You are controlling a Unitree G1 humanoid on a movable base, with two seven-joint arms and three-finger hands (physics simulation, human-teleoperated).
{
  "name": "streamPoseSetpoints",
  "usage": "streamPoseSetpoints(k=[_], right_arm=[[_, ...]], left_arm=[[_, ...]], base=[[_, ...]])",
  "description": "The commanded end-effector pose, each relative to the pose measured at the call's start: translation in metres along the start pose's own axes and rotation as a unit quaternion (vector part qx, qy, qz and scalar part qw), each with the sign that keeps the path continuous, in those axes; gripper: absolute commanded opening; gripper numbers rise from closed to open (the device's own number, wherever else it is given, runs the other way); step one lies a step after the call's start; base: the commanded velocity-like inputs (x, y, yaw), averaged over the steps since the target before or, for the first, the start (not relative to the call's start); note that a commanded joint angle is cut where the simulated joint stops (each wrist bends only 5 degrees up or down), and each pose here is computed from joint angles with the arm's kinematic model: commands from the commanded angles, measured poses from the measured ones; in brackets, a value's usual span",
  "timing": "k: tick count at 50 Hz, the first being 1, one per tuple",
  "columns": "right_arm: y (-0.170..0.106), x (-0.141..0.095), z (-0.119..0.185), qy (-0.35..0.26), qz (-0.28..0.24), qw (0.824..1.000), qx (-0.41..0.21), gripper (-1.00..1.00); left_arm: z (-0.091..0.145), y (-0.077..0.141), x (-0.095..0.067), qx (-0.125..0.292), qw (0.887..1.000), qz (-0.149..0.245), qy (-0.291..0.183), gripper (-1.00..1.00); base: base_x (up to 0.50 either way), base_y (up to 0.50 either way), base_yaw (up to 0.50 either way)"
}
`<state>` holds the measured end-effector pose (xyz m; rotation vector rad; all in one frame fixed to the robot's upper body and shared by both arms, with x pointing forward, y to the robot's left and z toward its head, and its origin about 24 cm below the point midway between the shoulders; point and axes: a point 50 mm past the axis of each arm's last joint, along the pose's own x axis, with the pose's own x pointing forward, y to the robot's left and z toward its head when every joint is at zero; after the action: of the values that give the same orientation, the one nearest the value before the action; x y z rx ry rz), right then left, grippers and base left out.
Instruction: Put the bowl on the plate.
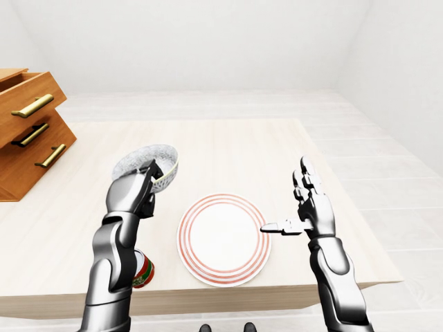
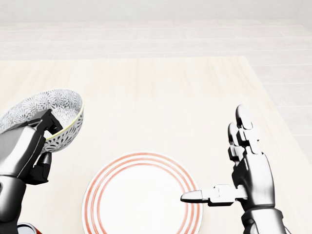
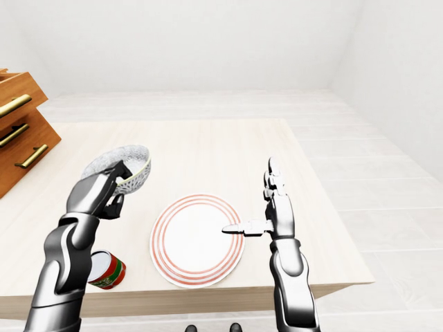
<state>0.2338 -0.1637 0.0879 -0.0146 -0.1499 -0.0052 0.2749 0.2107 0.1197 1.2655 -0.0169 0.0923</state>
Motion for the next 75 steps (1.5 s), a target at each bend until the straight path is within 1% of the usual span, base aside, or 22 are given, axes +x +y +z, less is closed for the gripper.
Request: streamPoseSetpoints(k=[1, 3, 6, 7, 8, 10, 11, 15, 24, 33, 45, 51, 52, 54, 55, 57, 58, 59, 61, 64, 65, 75], right_arm=[[0.001, 0.0, -0.002, 0.005, 0.001, 1.0, 0.001, 1.0], [0.001, 0.001, -0.001, 0.002, 0.001, 1.0, 0.001, 1.0], [0.001, 0.001, 0.0, 0.0, 0.002, 1.0, 0.001, 1.0], [0.001, 0.001, 0.0, 0.001, 0.002, 1.0, 0.0, 1.0], [0.001, 0.001, 0.0, 0.001, 0.002, 1.0, 0.0, 1.0], [0.001, 0.0, -0.001, 0.003, 0.001, 1.0, 0.001, 1.0], [0.0, 0.0, -0.002, 0.004, 0.0, 1.0, 0.001, 1.0], [0.0, 0.0, -0.002, 0.004, -0.001, 1.0, 0.002, 1.0], [0.0, -0.001, -0.003, 0.007, -0.002, 1.0, 0.002, 1.0], [-0.001, -0.001, 0.001, -0.001, -0.003, 1.0, 0.001, 1.0], [-0.001, 0.001, 0.005, -0.012, -0.002, 1.0, 0.001, 1.0], [-0.001, 0.001, 0.006, -0.014, -0.002, 1.0, 0.001, 1.0], [0.0, 0.001, 0.006, -0.014, -0.002, 1.0, 0.002, 1.0], [-0.001, 0.0, 0.006, -0.014, -0.002, 1.0, 0.002, 1.0], [-0.001, 0.0, 0.006, -0.014, -0.003, 1.0, 0.002, 1.0], [-0.002, 0.0, 0.005, -0.012, -0.005, 1.0, 0.003, 1.0], [-0.002, -0.001, 0.005, -0.011, -0.005, 1.0, 0.003, 1.0], [-0.002, -0.001, 0.005, -0.01, -0.004, 1.0, 0.003, 1.0], [-0.001, -0.001, 0.004, -0.007, -0.004, 1.0, 0.004, 1.0], [-0.002, -0.002, 0.003, -0.005, -0.005, 1.0, 0.003, 1.0], [-0.002, -0.002, 0.002, -0.004, -0.006, 1.0, 0.003, 1.0], [-0.002, -0.004, -0.001, 0.003, -0.007, 1.0, 0.006, 1.0]], left_arm=[[0.018, 0.008, 0.0, 0.027, 0.998, 0.044, -0.023, -1.0], [0.023, 0.009, 0.0, 0.038, 0.997, 0.054, -0.033, -1.0], [0.026, 0.006, -0.001, 0.038, 0.997, 0.048, -0.04, -1.0], [0.029, 0.006, -0.001, 0.045, 0.997, 0.053, -0.047, -1.0], [0.03, 0.006, -0.001, 0.063, 0.995, 0.054, -0.049, -1.0], [0.033, 0.002, -0.001, 0.045, 0.996, 0.048, -0.061, -1.0], [0.034, 0.002, -0.001, 0.057, 0.995, 0.05, -0.061, -1.0], [0.043, -0.005, -0.003, 0.062, 0.994, 0.046, -0.081, -1.0], [0.057, -0.023, -0.009, 0.049, 0.993, 0.029, -0.103, -1.0], [0.069, -0.028, -0.016, 0.048, 0.992, 0.028, -0.116, -1.0], [0.085, -0.042, -0.026, 0.049, 0.989, 0.021, -0.138, -1.0], [0.09, -0.041, -0.029, 0.047, 0.987, 0.029, -0.151, -1.0], [0.091, -0.042, -0.03, 0.033, 0.987, 0.026, -0.157, -1.0], [0.092, -0.044, -0.032, 0.053, 0.985, 0.026, -0.163, -1.0], [0.092, -0.045, -0.033, 0.041, 0.985, 0.027, -0.163, -1.0], [0.093, -0.046, -0.036, 0.051, 0.984, 0.029, -0.169, -1.0], [0.095, -0.047, -0.037, 0.043, 0.984, 0.028, -0.172, -1.0], [0.095, -0.049, -0.038, 0.049, 0.983, 0.026, -0.173, -1.0], [0.095, -0.051, -0.04, 0.041, 0.983, 0.024, -0.175, -1.0], [0.095, -0.053, -0.042, 0.044, 0.982, 0.026, -0.18, -1.0], [0.098, -0.056, -0.046, 0.043, 0.981, 0.023, -0.187, -1.0], [0.096, -0.068, -0.052, 0.032, 0.982, 0.021, -0.185, -1.0]], base=[[0.0, 0.0, 0.0], [0.0, 0.0, 0.0], [0.0, 0.0, 0.0], [0.0, 0.0, 0.0], [0.0, 0.0, 0.0], [0.0, 0.0, 0.0], [0.0, 0.0, 0.0], [0.0, 0.0, 0.0], [0.0, 0.0, 0.0], [0.0, 0.0, 0.0], [0.0, 0.0, 0.0], [0.0, 0.0, 0.0], [0.0, 0.0, 0.0], [0.0, 0.0, 0.0], [0.0, 0.0, 0.0], [0.0, 0.0, 0.0], [0.0, 0.0, 0.0], [0.0, 0.0, 0.0], [0.0, 0.0, 0.0], [0.0, 0.0, 0.0], [0.0, 0.0, 0.0], [0.0, 0.0, 0.0]])
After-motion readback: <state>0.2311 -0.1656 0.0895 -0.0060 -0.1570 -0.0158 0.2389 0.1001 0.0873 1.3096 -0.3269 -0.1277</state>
